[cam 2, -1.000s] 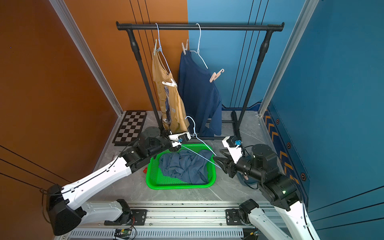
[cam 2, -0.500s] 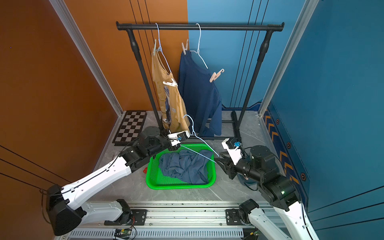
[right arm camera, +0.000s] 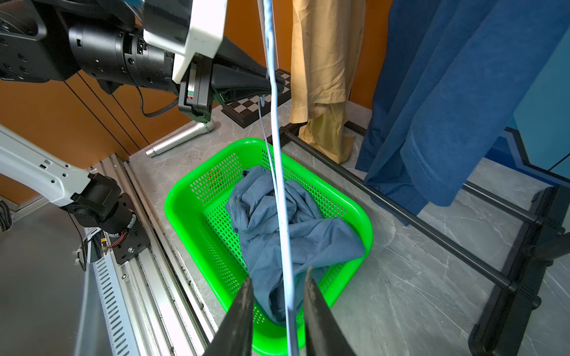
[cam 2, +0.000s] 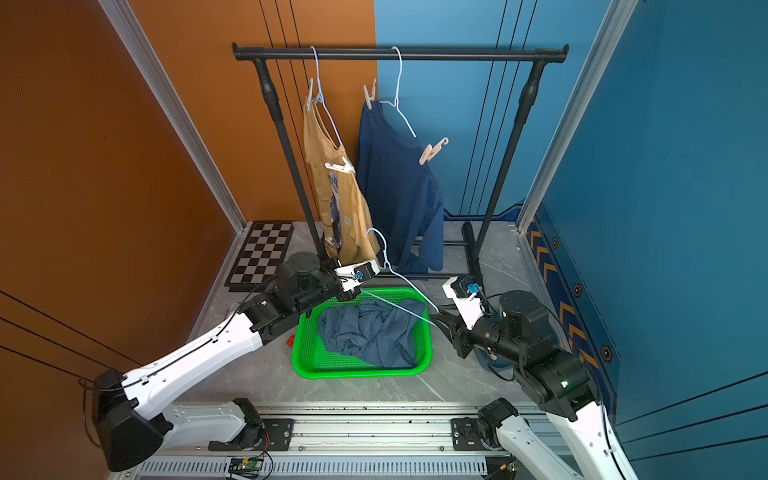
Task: Remove the clothespins securing t-shirts to the hanger
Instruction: Place the hanger on the clothes rail.
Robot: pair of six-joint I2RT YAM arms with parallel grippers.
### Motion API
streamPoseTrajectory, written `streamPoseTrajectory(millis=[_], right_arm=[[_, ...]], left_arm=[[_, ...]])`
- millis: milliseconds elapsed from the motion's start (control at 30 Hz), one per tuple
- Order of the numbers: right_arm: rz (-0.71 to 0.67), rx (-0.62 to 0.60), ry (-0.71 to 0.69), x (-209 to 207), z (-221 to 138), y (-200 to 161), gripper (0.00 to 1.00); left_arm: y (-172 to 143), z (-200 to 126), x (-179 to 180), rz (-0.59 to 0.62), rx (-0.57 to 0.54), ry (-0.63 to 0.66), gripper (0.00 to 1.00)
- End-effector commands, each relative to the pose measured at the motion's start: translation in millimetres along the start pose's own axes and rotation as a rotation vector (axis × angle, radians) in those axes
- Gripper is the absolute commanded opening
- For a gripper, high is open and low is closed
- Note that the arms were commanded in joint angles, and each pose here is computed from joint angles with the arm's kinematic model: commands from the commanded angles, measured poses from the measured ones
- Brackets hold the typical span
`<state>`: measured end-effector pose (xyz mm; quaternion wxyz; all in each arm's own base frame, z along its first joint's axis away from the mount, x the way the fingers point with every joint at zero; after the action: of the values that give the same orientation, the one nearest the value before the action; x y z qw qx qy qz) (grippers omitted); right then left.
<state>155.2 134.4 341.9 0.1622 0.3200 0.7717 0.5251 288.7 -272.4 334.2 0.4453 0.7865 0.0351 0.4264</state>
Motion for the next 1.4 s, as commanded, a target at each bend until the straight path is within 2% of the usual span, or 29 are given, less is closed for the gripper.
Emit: streamPoseTrajectory(millis=[0, 200, 267, 333, 367, 600, 733, 933, 1233, 1367], right_arm=[[-0.008, 0.006, -0.018, -4, 2, 0, 0.26], [-0.008, -0.001, -0.012, -4, 6, 4, 0.2], [-0.011, -0.003, -0.02, -6, 7, 5, 0.13], [-0.017, -0.006, -0.031, -7, 6, 6, 0.01], [-0.023, -0.007, -0.035, -7, 6, 6, 0.0], [-0.044, 0.013, -0.071, -12, 3, 1, 0.0], [-0.068, 0.056, -0.115, -16, -2, -7, 0.0], [-0.104, 0.142, -0.261, -36, -14, -25, 0.0], [-0.128, 0.186, -0.472, -60, -43, -38, 0.0], [-0.156, 0.25, -0.545, -68, -55, -49, 0.0]], left_arm=[[10, -3, 8, -0.022, -0.025, 0.011, 0.0], [11, -4, 8, -0.023, -0.027, 0.013, 0.0], [12, -4, 7, -0.023, -0.031, 0.01, 0.0], [12, -5, 6, -0.027, -0.031, 0.01, 0.0], [12, -5, 7, -0.031, -0.033, 0.011, 0.03], [12, -7, 7, -0.035, -0.044, 0.025, 0.4], [11, -7, 6, -0.034, -0.041, 0.021, 0.5], [9, -4, 4, -0.042, -0.04, 0.012, 0.59], [13, 2, 0, -0.06, -0.063, -0.005, 0.61], [19, 7, -2, -0.083, -0.089, -0.015, 0.62]])
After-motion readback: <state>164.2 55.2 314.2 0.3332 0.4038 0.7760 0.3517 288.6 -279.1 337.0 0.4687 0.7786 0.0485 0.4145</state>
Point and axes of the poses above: each gripper's point midway between its finger pads, its own z axis out along the fingers, its own x axis along the line the jaws close on, y = z × x, the point moved 3 cm from there along -z, back along the fingers, and after that the axes turned 1 degree about -z, right-handed, at the moved point
